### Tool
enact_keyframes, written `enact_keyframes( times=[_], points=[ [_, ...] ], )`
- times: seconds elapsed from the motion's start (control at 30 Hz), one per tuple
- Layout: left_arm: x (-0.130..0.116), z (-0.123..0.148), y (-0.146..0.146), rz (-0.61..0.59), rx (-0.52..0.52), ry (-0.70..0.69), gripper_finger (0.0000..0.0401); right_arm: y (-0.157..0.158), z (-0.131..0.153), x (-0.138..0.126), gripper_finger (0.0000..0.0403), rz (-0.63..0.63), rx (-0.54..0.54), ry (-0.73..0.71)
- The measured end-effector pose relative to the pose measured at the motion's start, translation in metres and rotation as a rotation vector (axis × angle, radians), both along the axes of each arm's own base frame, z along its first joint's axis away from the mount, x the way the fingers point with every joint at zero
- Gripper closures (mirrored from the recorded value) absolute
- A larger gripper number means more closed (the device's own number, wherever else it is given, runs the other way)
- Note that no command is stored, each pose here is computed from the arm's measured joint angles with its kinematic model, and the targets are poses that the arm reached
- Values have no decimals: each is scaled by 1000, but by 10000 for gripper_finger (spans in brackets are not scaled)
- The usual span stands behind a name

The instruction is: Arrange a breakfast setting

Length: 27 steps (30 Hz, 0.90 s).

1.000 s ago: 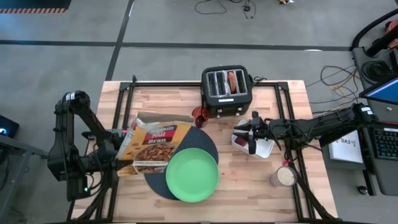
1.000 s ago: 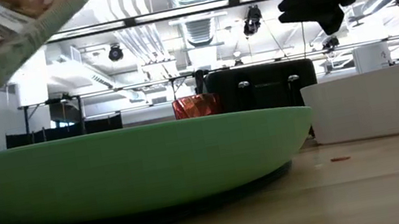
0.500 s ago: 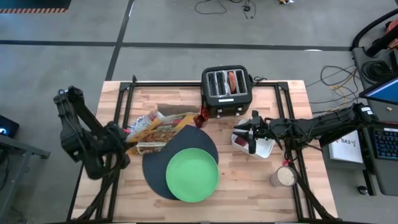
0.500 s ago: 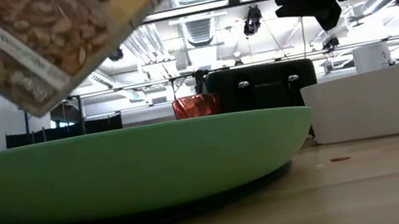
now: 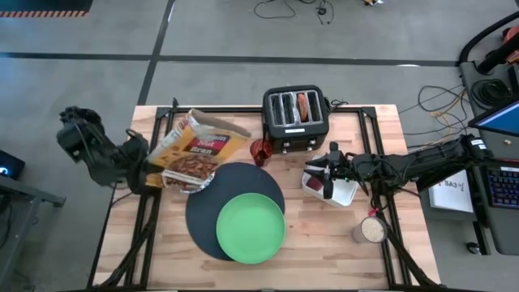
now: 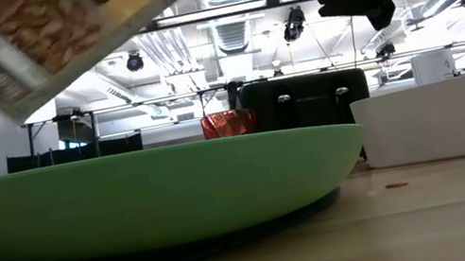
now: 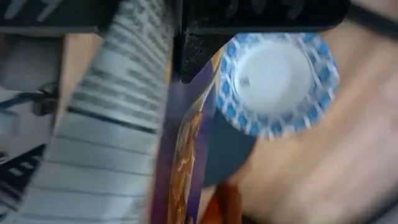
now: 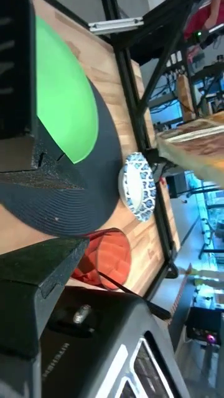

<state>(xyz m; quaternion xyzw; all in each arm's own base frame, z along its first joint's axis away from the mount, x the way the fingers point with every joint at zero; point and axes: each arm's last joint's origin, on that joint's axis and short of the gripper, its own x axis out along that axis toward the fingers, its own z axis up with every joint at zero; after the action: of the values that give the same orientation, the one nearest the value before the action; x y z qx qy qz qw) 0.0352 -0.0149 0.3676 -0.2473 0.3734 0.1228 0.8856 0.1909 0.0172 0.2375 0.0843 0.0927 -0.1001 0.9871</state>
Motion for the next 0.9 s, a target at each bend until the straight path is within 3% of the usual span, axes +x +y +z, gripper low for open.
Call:
enact_keyframes(
  times=[0.17,0.4,0.9],
  points=[
    [-20,-13,17,49,-223,31,401,0,7,1,282,5,-20,-16],
    [-38,-18,24,-9,-496,167,401,0,13,2,282,10,-47,-28],
    [-52,-21,37,40,-616,140,401,1,9,5,282,20,-97,4]
  ],
)
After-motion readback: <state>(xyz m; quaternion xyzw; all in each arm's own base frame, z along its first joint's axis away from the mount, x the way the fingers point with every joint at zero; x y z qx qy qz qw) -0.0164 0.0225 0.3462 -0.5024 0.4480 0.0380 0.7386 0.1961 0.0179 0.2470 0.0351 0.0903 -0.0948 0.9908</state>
